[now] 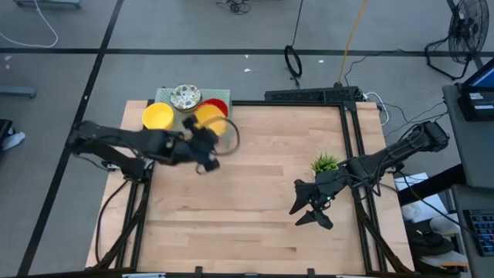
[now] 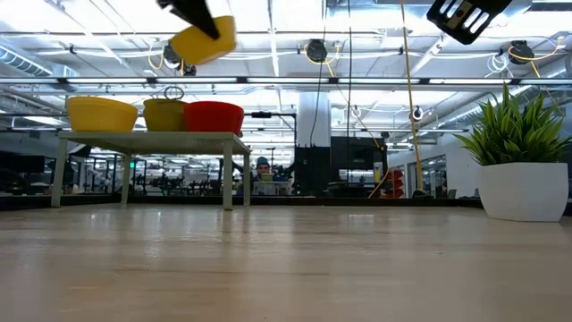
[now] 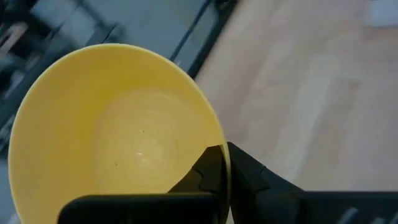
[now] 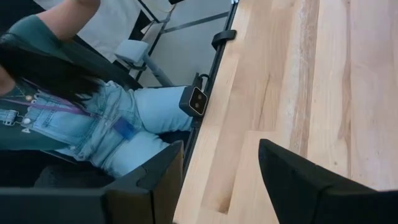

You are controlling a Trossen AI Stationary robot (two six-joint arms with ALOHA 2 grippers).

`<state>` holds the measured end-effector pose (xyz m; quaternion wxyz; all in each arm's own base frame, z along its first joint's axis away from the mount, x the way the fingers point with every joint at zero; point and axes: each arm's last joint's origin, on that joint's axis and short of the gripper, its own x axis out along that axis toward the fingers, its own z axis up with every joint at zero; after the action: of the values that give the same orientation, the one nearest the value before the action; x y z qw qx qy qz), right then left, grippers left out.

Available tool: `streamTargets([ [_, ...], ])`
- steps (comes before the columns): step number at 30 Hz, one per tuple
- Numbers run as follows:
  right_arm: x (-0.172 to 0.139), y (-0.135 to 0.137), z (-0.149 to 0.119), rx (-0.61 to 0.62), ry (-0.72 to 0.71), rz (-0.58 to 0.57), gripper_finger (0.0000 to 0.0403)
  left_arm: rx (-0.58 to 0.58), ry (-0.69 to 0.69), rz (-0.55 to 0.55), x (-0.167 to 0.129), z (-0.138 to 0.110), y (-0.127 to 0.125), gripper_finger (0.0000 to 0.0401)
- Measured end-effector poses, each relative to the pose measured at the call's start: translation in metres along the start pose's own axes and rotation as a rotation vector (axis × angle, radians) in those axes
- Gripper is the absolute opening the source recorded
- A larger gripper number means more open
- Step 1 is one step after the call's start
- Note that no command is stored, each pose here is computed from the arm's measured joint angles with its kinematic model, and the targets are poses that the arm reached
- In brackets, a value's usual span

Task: Pick & Place Mini bowls
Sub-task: Stack the yellow bowl on the yellow bowl on the shelf

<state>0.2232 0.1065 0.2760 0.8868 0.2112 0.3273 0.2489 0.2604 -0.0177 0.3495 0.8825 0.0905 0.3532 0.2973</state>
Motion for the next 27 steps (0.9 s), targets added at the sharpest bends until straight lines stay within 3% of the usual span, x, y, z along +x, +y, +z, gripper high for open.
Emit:
streamTargets([
  [7,0.0,0.0,0.0,0.0,0.0,-0.001,0.0196,-0.226,0.097,0.151,-0.009,-0.016,0.066,0.0011],
  [13,0.0,0.0,0.0,0.0,0.002,-0.003,0.0196,-0.342,0.259,0.27,-0.011,-0.038,0.105,0.0005],
  [20,0.0,0.0,-0.001,-0.022,0.006,-0.006,0.0196,-0.418,0.498,0.321,-0.012,-0.061,0.127,0.0012],
  [27,0.0,-0.001,-0.002,-0.043,0.02,-0.014,0.0196,-0.471,0.565,0.306,-0.011,-0.067,0.135,0.0018],
])
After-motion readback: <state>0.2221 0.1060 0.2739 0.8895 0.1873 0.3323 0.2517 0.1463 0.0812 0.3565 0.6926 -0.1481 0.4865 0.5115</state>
